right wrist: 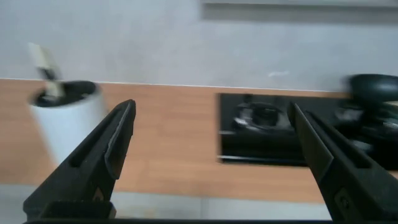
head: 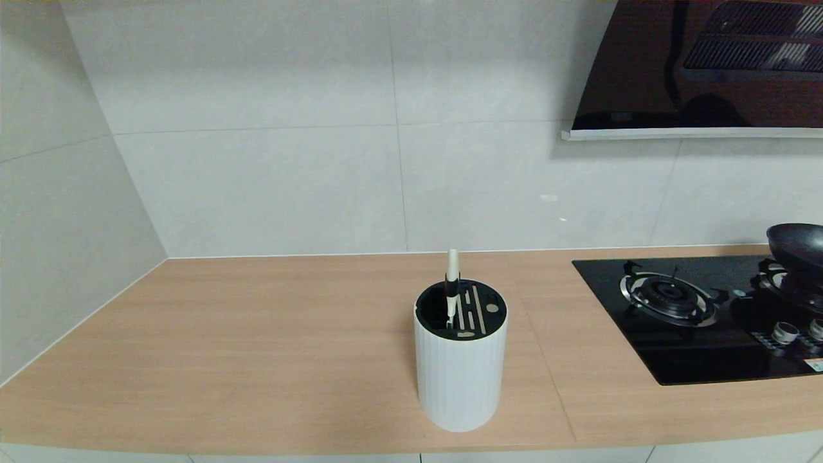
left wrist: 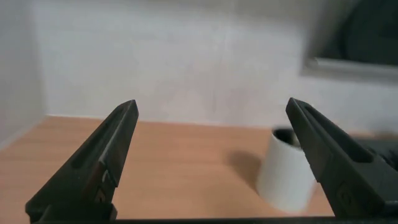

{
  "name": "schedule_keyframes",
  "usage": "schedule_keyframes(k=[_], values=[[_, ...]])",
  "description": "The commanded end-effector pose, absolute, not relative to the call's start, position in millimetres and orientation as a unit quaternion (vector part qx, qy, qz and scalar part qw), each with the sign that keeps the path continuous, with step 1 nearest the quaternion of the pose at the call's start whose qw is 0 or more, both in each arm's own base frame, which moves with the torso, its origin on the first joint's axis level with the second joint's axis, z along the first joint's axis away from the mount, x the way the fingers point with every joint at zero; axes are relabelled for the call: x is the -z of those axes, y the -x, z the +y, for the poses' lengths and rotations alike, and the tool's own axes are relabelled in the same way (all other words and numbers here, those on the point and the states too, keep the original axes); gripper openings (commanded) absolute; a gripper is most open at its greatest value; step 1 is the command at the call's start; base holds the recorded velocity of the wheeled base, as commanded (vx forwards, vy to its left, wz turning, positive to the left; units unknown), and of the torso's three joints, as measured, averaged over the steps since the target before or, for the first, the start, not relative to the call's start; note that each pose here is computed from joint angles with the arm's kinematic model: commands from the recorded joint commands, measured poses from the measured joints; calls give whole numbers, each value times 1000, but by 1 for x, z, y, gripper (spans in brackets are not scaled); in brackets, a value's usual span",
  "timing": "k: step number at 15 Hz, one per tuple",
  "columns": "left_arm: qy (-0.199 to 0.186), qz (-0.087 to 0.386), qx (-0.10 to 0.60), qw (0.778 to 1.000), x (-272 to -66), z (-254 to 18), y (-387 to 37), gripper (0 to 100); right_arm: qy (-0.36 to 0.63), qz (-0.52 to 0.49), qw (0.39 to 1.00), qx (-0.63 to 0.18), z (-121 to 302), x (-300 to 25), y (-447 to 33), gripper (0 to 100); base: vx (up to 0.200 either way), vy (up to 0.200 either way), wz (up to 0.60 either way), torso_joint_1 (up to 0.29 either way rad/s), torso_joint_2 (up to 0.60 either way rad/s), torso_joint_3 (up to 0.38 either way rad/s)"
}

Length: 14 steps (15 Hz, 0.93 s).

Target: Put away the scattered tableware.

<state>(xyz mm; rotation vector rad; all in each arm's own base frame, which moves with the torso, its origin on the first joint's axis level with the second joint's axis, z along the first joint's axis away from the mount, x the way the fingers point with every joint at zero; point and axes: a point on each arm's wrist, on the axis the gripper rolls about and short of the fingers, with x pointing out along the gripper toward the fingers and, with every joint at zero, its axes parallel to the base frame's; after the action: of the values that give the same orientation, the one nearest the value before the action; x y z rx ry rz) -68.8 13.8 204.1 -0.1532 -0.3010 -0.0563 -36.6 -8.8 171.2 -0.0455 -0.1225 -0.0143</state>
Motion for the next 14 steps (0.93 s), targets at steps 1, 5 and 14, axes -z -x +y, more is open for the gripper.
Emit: schedule_keyframes(k=[1, 5, 14], values=[[54, -177, -26, 982, -193, 3, 81, 100, 37, -113, 991, 56, -2, -150, 56, 100, 0, 0, 0, 0, 0, 0], [16, -75, -91, 993, -134, 4, 50, 100, 35, -60, 996, 58, -3, -121, 42, 100, 0, 0, 0, 0, 0, 0], [-9, 3, 4, 1000, -75, 0, 23, 100, 22, -1, 1000, -9, 0, -76, 23, 100, 0, 0, 0, 0, 0, 0]])
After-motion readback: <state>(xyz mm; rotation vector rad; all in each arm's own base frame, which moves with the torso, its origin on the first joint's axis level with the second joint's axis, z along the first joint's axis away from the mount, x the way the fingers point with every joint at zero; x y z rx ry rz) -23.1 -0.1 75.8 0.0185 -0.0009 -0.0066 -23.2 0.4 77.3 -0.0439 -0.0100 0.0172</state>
